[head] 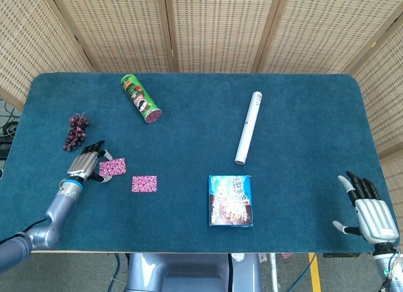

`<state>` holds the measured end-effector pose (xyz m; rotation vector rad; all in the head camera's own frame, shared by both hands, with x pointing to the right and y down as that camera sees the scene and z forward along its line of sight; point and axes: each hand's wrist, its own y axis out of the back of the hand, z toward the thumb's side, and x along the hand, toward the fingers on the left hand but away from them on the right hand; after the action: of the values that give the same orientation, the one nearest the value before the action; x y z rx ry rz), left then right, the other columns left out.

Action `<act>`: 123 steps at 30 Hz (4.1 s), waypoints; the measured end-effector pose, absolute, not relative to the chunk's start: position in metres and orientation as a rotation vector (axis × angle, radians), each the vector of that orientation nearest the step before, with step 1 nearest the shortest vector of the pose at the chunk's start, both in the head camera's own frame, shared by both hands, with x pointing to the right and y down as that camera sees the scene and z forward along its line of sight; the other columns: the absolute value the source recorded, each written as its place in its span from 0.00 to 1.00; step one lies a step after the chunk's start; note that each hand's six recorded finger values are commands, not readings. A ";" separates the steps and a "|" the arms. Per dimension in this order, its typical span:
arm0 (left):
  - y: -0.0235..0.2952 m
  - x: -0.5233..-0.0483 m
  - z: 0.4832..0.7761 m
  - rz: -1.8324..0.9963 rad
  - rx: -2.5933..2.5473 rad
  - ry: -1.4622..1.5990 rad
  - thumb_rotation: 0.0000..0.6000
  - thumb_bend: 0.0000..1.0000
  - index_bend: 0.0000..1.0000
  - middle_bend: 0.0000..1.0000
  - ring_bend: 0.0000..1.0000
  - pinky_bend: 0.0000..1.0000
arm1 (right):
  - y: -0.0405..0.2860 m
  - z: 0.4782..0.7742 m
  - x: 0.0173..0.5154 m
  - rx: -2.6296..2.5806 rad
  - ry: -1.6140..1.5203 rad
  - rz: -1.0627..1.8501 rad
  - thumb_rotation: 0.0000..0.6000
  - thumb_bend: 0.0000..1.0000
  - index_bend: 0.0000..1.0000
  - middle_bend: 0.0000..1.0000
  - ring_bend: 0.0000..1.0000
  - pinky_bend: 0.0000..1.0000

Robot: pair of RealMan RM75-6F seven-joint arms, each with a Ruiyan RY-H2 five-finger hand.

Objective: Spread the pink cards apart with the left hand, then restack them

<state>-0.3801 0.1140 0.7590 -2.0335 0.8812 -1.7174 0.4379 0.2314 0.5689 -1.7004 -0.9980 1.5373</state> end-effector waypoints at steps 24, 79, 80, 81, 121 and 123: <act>0.126 -0.305 0.701 -1.457 -2.151 0.767 1.00 0.15 0.25 0.00 0.00 0.00 | 0.232 0.569 0.438 -1.706 -0.999 1.536 1.00 0.00 0.00 0.00 0.00 0.00; 0.157 -0.261 0.745 -1.622 -2.108 0.743 1.00 0.22 0.48 0.00 0.00 0.00 | 0.232 0.569 0.439 -1.736 -1.012 1.532 1.00 0.00 0.00 0.00 0.00 0.00; 0.157 -0.261 0.745 -1.624 -2.107 0.743 1.00 0.23 0.49 0.00 0.00 0.00 | 0.232 0.569 0.439 -1.737 -1.011 1.532 1.00 0.00 0.00 0.00 0.00 0.00; 0.157 -0.261 0.745 -1.627 -2.105 0.742 1.00 0.24 0.49 0.00 0.00 0.00 | 0.232 0.569 0.439 -1.737 -1.011 1.532 1.00 0.00 0.00 0.00 0.00 0.00; 0.119 -0.378 0.748 -1.852 -1.961 0.974 1.00 0.24 0.49 0.00 0.00 0.00 | 0.232 0.569 0.439 -1.735 -1.001 1.539 1.00 0.00 0.00 0.00 0.00 0.00; 0.117 -0.379 0.749 -1.844 -1.962 0.981 1.00 0.24 0.49 0.00 0.00 0.00 | 0.232 0.569 0.439 -1.734 -1.001 1.540 1.00 0.00 0.00 0.00 0.00 0.00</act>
<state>-0.3793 0.1173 0.7488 -1.9620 0.9813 -1.8439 0.4389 0.2324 0.5694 -1.7335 -1.0011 1.5404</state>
